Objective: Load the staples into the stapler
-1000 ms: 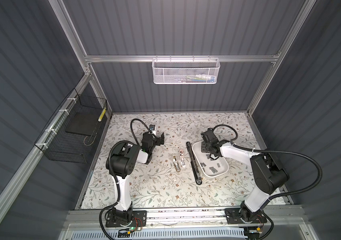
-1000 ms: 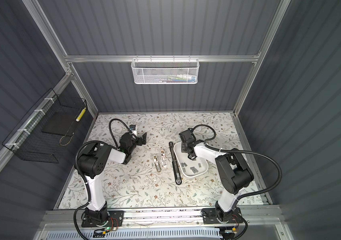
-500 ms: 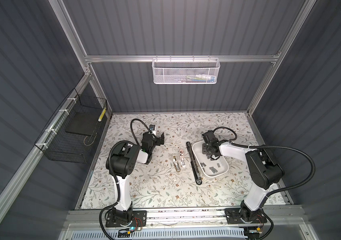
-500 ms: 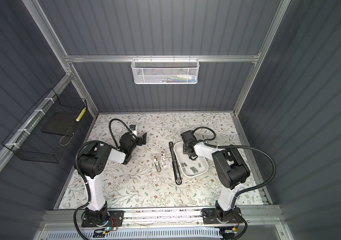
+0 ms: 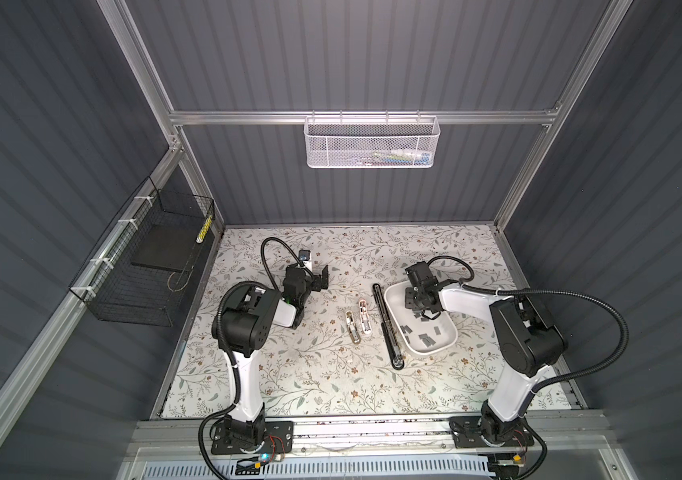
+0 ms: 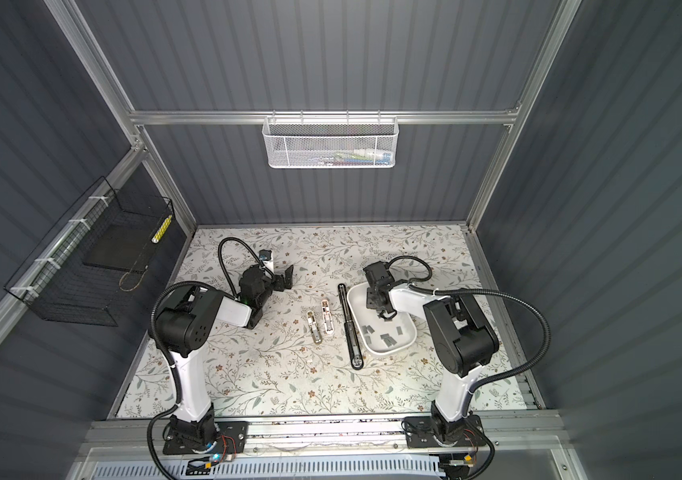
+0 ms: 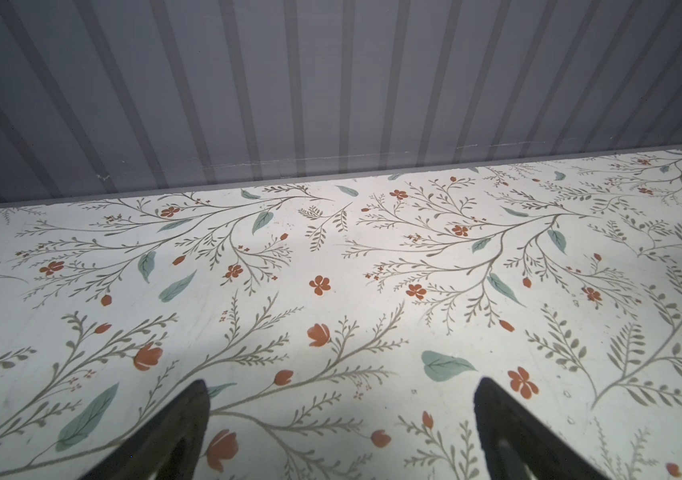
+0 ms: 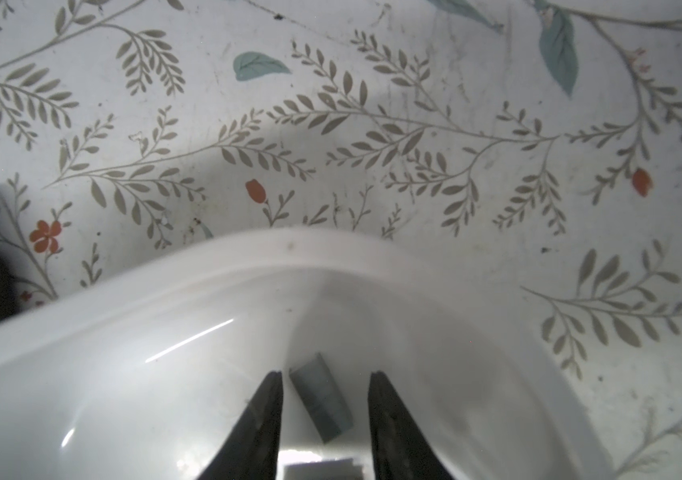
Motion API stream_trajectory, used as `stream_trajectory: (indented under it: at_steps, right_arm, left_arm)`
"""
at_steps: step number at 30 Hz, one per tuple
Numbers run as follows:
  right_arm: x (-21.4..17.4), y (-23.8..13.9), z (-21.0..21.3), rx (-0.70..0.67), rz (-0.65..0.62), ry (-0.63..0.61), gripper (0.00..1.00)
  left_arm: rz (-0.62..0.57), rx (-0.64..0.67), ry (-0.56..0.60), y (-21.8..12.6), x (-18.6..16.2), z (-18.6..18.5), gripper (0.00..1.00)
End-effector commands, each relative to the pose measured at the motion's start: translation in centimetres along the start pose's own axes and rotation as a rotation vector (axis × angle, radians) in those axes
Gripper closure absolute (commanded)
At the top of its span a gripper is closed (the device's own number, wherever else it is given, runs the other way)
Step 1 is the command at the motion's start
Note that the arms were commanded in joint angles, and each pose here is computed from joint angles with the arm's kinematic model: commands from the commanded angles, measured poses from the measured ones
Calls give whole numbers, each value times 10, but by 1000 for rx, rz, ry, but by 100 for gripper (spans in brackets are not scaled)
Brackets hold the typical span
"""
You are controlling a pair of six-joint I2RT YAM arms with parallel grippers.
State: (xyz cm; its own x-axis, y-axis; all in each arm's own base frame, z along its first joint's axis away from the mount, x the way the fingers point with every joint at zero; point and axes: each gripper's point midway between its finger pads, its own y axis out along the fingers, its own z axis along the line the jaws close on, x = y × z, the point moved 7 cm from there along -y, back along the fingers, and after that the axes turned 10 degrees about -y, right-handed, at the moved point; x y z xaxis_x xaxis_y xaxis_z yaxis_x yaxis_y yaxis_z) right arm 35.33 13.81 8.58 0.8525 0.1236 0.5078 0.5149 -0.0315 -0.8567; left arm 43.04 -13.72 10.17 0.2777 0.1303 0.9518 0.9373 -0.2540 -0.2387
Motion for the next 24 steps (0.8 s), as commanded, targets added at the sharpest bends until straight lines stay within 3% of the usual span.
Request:
stream_trajectory:
  at_steps: [1,11,24]
  right_arm:
    - [-13,10,-2,-14,63,5,64]
    - [-13,11,-3,-27,70,14,81]
    - [-16,14,-3,-34,84,19,74]
  left_arm:
    - [-24,-18,-9,-2,5,-2,1]
    - [-20,-17,-10,-2,4,-2,1]
    - [-23,-21,-10,-3,5,-2,1]
